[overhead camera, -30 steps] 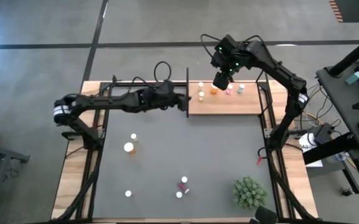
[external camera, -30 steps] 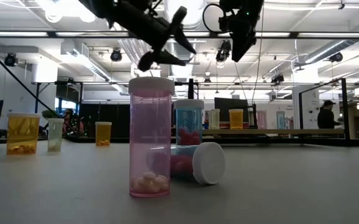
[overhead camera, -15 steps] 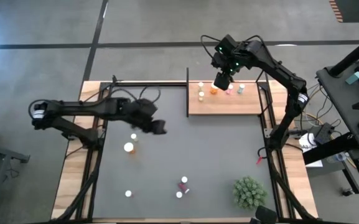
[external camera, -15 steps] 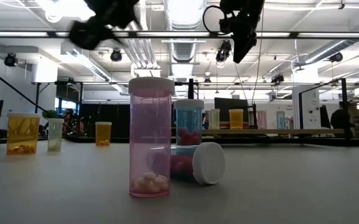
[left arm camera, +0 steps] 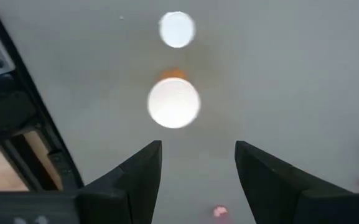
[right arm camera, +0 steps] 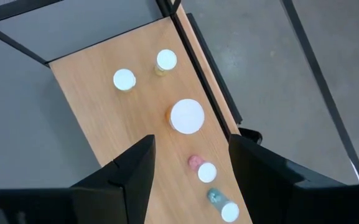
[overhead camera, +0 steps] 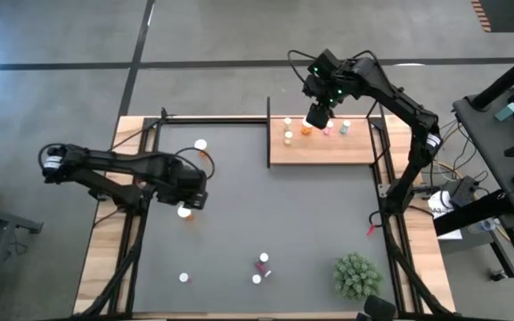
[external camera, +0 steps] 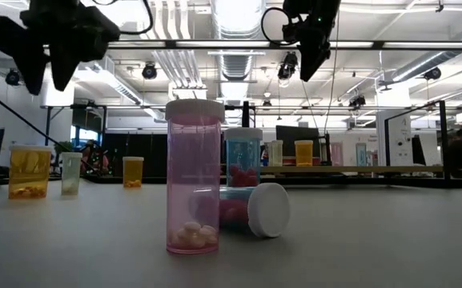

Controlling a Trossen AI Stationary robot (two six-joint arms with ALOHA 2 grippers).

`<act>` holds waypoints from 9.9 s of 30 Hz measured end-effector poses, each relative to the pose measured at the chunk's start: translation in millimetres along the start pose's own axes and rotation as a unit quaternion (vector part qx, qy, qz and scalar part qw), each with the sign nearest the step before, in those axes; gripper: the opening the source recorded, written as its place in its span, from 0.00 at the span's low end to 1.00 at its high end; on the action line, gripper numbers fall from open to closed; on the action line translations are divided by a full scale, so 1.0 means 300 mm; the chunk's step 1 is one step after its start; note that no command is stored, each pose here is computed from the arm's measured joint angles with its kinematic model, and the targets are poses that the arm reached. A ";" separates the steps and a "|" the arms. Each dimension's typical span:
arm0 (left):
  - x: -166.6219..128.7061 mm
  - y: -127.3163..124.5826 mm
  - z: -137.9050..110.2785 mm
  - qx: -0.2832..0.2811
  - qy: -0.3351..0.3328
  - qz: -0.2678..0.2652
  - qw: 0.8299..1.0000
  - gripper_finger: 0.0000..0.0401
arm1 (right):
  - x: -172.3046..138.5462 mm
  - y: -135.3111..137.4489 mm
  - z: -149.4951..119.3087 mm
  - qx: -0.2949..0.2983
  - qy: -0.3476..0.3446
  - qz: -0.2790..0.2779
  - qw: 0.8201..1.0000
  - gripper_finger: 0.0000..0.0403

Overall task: Pick and place medicine bottles onto shelf by color
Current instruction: Put the bottom orange medicine bottle on the shelf aligned with the other orange medicine bottle

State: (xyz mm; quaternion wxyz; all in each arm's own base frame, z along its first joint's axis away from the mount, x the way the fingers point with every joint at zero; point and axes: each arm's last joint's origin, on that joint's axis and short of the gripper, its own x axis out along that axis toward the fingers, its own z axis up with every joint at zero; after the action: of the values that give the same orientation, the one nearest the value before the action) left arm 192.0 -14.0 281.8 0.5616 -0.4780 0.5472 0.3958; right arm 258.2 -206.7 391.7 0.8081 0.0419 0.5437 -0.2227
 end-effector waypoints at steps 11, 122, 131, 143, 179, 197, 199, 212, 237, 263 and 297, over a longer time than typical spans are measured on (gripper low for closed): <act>0.094 0.010 0.006 -0.006 0.006 0.047 0.999 0.47 | 0.001 0.000 0.001 0.000 -0.001 0.000 1.000 0.49; 0.297 -0.670 0.402 0.203 -0.191 -0.069 0.958 0.53 | -0.011 -0.027 0.088 0.015 -0.137 -0.040 0.990 0.49; 0.310 -0.669 0.403 0.205 -0.189 -0.061 0.958 0.53 | -0.011 -0.027 0.089 -0.006 -0.138 -0.044 0.990 0.49; 0.325 -0.660 0.402 0.206 -0.193 -0.050 0.958 0.53 | -0.010 -0.026 0.086 0.025 -0.134 -0.038 0.990 0.49; 0.273 -0.660 0.398 0.224 -0.205 -0.071 0.950 0.54 | -0.001 -0.006 0.020 0.041 -0.032 -0.008 0.999 0.49; 0.282 -0.661 0.423 0.250 -0.165 -0.119 0.947 0.54 | -0.001 -0.006 0.020 0.046 -0.032 -0.008 0.998 0.49; 0.283 -0.658 0.426 0.249 -0.165 -0.118 0.947 0.54 | -0.001 -0.006 0.020 0.046 -0.032 -0.008 0.998 0.49; 0.282 -0.655 0.436 0.242 -0.187 -0.103 0.946 0.71 | -0.001 -0.002 0.009 0.042 -0.015 -0.004 0.999 0.49; -0.012 -0.405 0.213 0.259 -0.203 -0.105 0.938 0.74 | -0.009 0.168 -0.081 -0.003 0.018 0.205 0.979 0.49; 0.105 -0.183 0.071 0.182 -0.279 -0.464 0.821 0.74 | 0.149 0.403 -0.051 0.120 -0.261 0.328 0.900 0.49; 0.151 -0.163 0.072 0.247 -0.249 -0.495 0.795 0.74 | 0.140 0.566 -0.068 -0.092 -0.275 0.320 0.902 0.46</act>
State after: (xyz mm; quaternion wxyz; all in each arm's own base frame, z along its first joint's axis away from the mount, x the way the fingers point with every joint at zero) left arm 248.5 -7.7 240.8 0.8966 -0.4138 0.1567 0.0202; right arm 322.4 -61.2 316.2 0.9536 0.0764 0.2751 0.0961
